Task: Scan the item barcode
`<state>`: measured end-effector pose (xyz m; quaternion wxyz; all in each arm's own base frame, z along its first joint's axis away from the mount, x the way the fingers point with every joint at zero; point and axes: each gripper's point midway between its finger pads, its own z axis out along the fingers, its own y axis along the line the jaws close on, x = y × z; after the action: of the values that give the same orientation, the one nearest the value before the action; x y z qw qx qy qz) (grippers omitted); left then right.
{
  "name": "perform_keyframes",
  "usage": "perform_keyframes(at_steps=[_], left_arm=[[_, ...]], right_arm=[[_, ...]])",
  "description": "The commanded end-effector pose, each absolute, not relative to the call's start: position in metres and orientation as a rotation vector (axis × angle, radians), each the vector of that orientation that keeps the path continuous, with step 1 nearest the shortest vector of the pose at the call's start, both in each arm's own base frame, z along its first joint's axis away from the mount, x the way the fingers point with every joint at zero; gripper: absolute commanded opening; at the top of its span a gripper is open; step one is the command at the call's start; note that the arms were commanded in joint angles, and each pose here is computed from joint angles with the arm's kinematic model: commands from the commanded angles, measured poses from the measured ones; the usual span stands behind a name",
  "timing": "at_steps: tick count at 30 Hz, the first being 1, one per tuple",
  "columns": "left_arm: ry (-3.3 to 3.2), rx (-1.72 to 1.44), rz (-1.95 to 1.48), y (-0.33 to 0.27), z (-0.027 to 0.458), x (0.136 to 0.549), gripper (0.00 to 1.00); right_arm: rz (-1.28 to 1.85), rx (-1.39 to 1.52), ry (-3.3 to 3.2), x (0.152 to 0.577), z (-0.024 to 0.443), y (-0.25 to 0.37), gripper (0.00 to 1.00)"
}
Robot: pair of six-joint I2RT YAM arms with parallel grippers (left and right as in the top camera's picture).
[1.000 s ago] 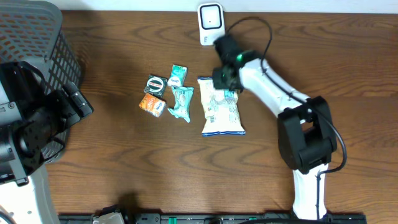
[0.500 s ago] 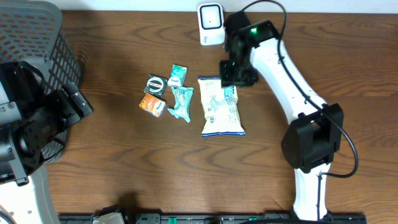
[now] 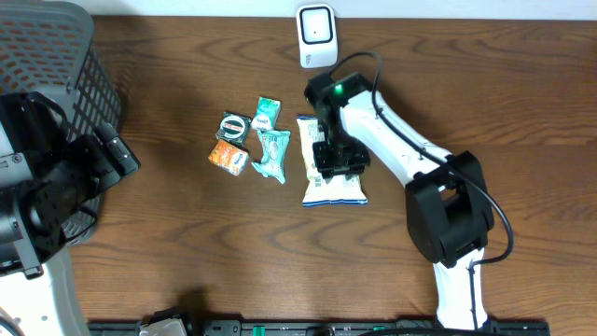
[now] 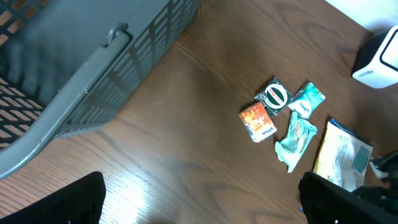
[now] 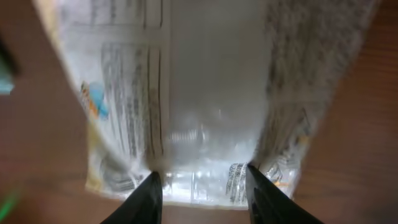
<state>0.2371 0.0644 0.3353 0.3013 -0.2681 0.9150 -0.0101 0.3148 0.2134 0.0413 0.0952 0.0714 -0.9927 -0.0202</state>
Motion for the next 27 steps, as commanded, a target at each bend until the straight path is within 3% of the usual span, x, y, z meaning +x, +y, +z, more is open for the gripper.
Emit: perform_keyframes(at_steps=[1, 6, 14, 27], left_arm=[[2.435, -0.727, -0.013, 0.067, 0.332, 0.236, 0.98], [2.435, -0.727, -0.013, 0.067, 0.332, 0.236, 0.98], [2.435, -0.727, -0.013, 0.067, 0.332, 0.236, 0.98], [2.435, -0.727, -0.013, 0.067, 0.332, 0.236, 0.98]], right_arm=[[-0.023, 0.153, -2.961, 0.315, 0.024, 0.208, 0.39], [-0.093, 0.151, -3.068, 0.338, 0.006, 0.216, 0.39], [-0.132, 0.13, -3.193, 0.383, 0.02, 0.205, 0.43], [-0.066, 0.105, -3.083, 0.373, 0.082, 0.177, 0.51]])
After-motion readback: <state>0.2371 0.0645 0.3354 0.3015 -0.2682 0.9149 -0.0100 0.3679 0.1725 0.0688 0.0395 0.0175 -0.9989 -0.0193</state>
